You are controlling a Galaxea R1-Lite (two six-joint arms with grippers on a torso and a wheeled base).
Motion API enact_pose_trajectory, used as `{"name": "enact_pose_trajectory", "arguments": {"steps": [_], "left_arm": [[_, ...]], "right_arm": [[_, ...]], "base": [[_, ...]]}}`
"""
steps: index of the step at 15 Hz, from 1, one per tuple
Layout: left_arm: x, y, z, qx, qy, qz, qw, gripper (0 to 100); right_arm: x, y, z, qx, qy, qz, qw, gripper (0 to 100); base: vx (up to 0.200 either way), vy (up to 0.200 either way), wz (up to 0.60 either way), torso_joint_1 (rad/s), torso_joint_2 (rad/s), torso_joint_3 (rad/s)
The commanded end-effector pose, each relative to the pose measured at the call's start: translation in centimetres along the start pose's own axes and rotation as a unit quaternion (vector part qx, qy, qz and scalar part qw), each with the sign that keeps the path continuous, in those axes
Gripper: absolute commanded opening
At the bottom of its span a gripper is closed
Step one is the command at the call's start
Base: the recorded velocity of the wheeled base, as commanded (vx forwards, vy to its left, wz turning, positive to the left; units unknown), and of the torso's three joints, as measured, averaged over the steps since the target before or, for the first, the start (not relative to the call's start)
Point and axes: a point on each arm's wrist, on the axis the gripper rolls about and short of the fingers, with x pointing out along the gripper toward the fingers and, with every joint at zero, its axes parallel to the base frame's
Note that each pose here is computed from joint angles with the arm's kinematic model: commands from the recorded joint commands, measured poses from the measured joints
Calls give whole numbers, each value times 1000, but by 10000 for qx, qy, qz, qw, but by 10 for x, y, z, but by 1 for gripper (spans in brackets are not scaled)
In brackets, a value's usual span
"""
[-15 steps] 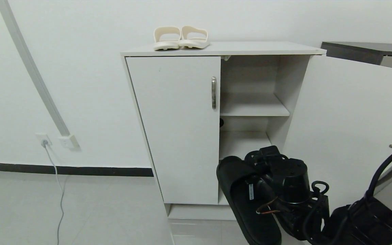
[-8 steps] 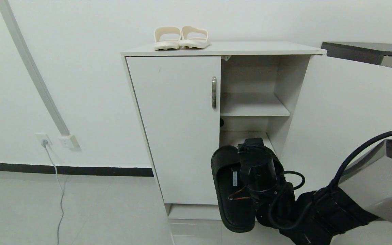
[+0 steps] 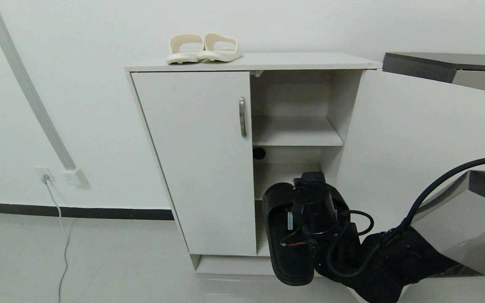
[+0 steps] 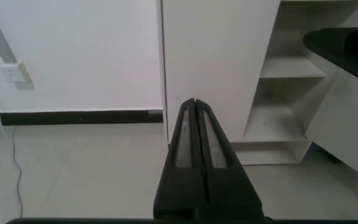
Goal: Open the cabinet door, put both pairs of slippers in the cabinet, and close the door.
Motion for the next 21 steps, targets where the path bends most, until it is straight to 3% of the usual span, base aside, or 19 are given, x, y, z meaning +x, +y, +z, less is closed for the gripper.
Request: {"name": "enact_pose_trajectory", "arguments": {"steps": [1, 5, 21], "left_arm": [[0, 0, 0, 3, 12, -1, 10000, 0], [0, 0, 0, -4, 12, -1, 10000, 0], [0, 0, 0, -4, 12, -8, 10000, 0]], "right_arm": [[5, 2, -8, -59, 67, 7, 10000, 0], [26, 15, -24, 72, -45, 48, 10000, 0], [45, 13, -41, 38, 34, -60, 10000, 0]], "base": [[0, 0, 0, 0, 0, 0], [0, 0, 0, 0, 0, 0], [0, 0, 0, 0, 0, 0]]}}
